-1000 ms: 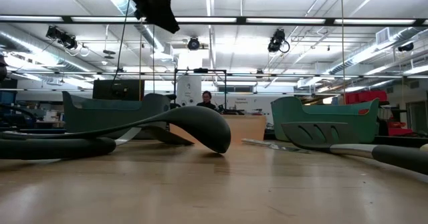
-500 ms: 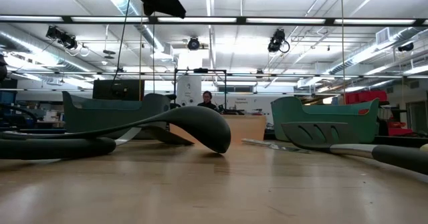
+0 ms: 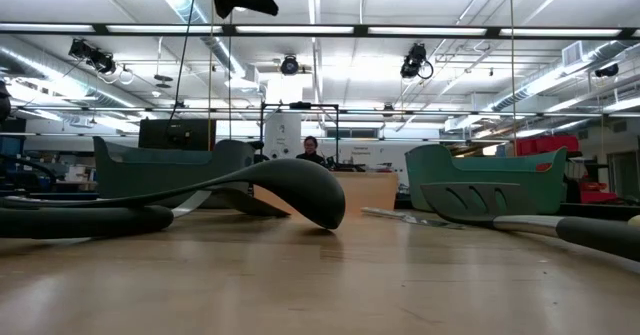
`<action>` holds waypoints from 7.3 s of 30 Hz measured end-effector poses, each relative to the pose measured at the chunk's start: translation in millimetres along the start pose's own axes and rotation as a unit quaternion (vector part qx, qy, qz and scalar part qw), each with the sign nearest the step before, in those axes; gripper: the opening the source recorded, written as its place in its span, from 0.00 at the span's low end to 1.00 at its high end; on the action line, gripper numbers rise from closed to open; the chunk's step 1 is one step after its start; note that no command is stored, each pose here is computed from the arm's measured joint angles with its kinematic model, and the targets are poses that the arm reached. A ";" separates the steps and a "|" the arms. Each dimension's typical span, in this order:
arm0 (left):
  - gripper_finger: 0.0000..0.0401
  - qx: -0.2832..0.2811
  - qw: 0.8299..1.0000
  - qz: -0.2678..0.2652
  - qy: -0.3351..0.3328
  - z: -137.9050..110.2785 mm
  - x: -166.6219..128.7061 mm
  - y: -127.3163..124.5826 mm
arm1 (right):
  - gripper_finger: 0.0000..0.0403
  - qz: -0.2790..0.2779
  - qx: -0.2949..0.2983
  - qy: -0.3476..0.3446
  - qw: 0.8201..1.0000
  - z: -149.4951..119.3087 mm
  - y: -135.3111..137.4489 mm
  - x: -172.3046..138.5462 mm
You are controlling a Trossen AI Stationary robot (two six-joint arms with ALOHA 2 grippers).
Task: Pick & Place Kitchen Items
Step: Put the black spatula into the green bin
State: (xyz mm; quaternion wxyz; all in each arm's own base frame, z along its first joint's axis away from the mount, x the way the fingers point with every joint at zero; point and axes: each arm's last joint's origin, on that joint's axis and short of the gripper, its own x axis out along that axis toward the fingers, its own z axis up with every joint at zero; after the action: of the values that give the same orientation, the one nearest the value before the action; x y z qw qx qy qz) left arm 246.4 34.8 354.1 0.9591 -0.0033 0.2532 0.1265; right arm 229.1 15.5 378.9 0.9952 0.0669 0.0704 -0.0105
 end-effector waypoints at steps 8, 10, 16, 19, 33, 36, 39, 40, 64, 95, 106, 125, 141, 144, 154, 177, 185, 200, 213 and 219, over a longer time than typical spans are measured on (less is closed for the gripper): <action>0.01 0.000 0.998 -0.047 -0.038 5.5 -18.7 -9.4 | 0.01 0.018 -0.009 0.025 0.999 -5.8 9.4 -1.1; 0.00 0.002 0.997 -0.054 -0.047 6.3 -25.6 -12.1 | 0.01 0.023 -0.012 0.035 0.999 -8.1 12.2 -1.6; 0.00 0.004 0.995 -0.069 -0.075 9.9 -38.8 -17.8 | 0.01 0.040 -0.033 0.050 0.997 -11.9 19.7 -3.1; 0.00 0.005 0.995 -0.069 -0.073 8.4 -43.0 -17.9 | 0.01 0.045 -0.050 0.061 0.996 -14.5 22.0 -3.7; 0.00 0.001 0.995 -0.068 -0.078 9.7 -43.3 -17.8 | 0.01 0.040 -0.063 0.116 0.990 -25.3 21.7 -5.6; 0.00 -0.003 0.995 -0.069 -0.078 9.8 -43.3 -17.8 | 0.01 0.040 -0.063 0.116 0.990 -25.4 21.7 -5.6; 0.00 -0.005 0.995 -0.069 -0.077 9.6 -43.2 -17.8 | 0.01 0.040 -0.062 0.118 0.990 -24.4 21.7 -6.1; 0.00 -0.005 0.995 -0.069 -0.077 9.6 -43.2 -17.8 | 0.01 0.039 -0.061 0.119 0.990 -22.6 21.9 -6.6; 0.00 -0.005 0.995 -0.069 -0.077 9.5 -43.1 -17.8 | 0.01 0.069 -0.148 0.289 0.943 -26.8 35.9 28.6; 0.00 0.013 0.993 -0.086 -0.075 9.1 -43.1 -18.9 | 0.12 0.185 -0.243 0.469 0.829 -126.6 103.2 79.1; 0.00 0.025 0.989 -0.124 -0.075 8.9 -43.6 -21.3 | 0.31 0.248 -0.301 0.473 0.790 -136.0 109.9 77.8; 0.01 0.039 0.989 -0.123 -0.077 8.9 -43.6 -21.5 | 0.59 0.295 -0.381 0.476 0.736 -138.6 105.9 72.7; 0.01 0.029 0.990 -0.120 -0.076 8.9 -43.6 -21.3 | 0.56 0.310 -0.401 0.484 0.713 -158.6 98.6 70.4; 0.01 0.029 0.989 -0.120 -0.076 9.0 -43.6 -21.3 | 0.56 0.317 -0.410 0.482 0.707 -166.2 96.7 69.8; 0.01 0.029 0.990 -0.119 -0.076 9.0 -43.6 -21.3 | 0.56 0.312 -0.405 0.480 0.713 -163.1 97.8 70.7; 0.01 0.029 0.991 -0.109 -0.075 8.8 -43.3 -20.8 | 0.56 0.300 -0.376 0.550 0.683 -166.0 106.6 86.2; 0.01 0.024 0.991 -0.109 -0.070 7.8 -43.1 -20.7 | 0.56 0.277 -0.420 0.526 0.685 -183.3 110.1 105.1; 0.01 0.020 0.992 -0.109 -0.063 6.7 -42.9 -20.7 | 0.56 0.332 -0.440 0.480 0.683 -206.7 129.1 97.3; 0.01 0.012 0.992 -0.110 -0.062 6.7 -42.9 -20.7 | 0.56 0.336 -0.436 0.513 0.658 -234.5 126.3 105.1; 0.01 0.012 0.992 -0.110 -0.062 6.7 -42.9 -20.7 | 0.53 0.341 -0.442 0.518 0.648 -242.6 126.0 107.6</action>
State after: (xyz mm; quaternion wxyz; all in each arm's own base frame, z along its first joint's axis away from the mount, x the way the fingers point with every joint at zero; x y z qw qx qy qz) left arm 218.7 4.9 379.6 0.9810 -0.0120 0.1927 0.0176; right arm 305.8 171.8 142.2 0.6418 -0.3669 0.5431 0.3982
